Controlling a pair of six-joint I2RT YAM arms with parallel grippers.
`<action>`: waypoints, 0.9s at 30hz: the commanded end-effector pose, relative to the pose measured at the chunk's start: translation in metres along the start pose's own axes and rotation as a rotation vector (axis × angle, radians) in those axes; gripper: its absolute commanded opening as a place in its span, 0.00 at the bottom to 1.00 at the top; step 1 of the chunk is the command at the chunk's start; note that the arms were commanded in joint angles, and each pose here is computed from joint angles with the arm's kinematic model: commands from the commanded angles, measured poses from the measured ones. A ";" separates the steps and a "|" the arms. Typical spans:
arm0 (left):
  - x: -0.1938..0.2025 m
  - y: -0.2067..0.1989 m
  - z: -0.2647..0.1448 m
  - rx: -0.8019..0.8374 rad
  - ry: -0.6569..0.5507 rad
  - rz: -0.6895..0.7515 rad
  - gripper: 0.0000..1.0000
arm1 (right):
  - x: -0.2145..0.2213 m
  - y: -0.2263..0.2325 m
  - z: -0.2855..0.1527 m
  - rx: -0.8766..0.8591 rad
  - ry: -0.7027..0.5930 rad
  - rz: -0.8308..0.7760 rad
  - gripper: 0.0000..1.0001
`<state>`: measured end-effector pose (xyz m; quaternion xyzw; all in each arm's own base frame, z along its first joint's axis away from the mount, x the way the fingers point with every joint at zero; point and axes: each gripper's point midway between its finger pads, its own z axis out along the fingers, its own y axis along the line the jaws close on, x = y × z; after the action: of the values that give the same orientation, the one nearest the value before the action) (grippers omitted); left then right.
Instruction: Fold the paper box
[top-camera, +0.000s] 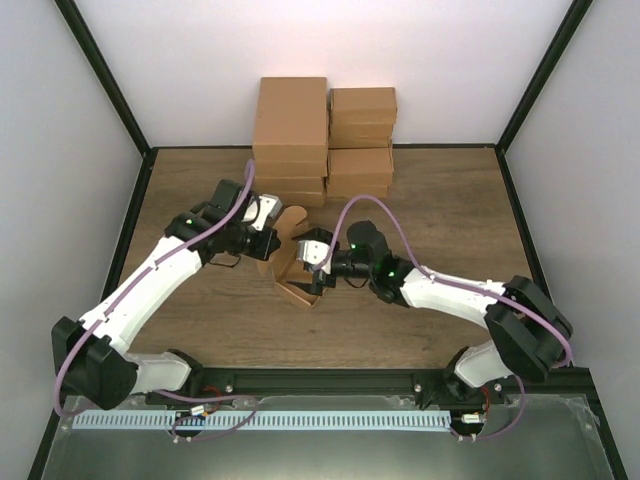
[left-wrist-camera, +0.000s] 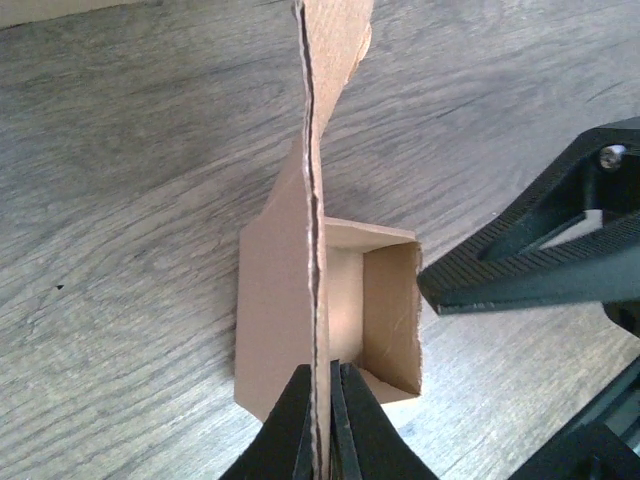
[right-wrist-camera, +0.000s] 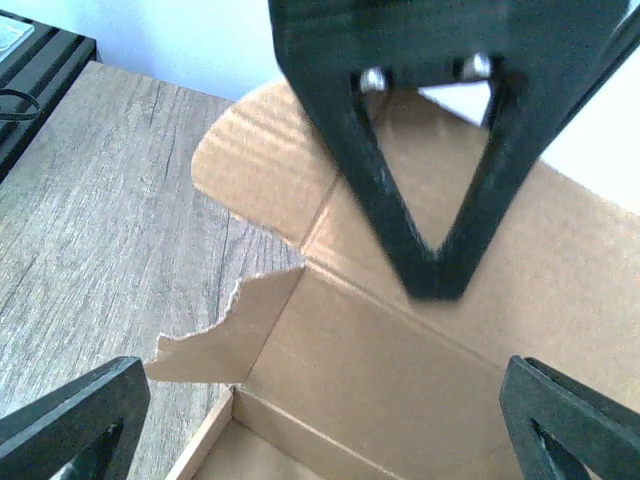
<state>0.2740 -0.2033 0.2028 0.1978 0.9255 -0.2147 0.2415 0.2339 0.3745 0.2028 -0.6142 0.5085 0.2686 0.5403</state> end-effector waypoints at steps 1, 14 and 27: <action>-0.002 -0.012 -0.014 0.051 -0.032 0.033 0.04 | -0.020 -0.012 -0.014 0.090 -0.069 -0.002 1.00; -0.002 -0.027 -0.024 0.122 -0.039 0.062 0.04 | -0.011 -0.012 -0.057 0.189 -0.066 0.238 1.00; 0.004 -0.057 -0.028 0.291 -0.018 0.085 0.04 | -0.009 -0.002 -0.089 0.150 -0.097 0.338 1.00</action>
<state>0.2469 -0.2226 0.2245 0.2404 0.8962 -0.2952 0.2277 0.2235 0.2904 0.2347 -0.4550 0.6042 0.3162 0.5727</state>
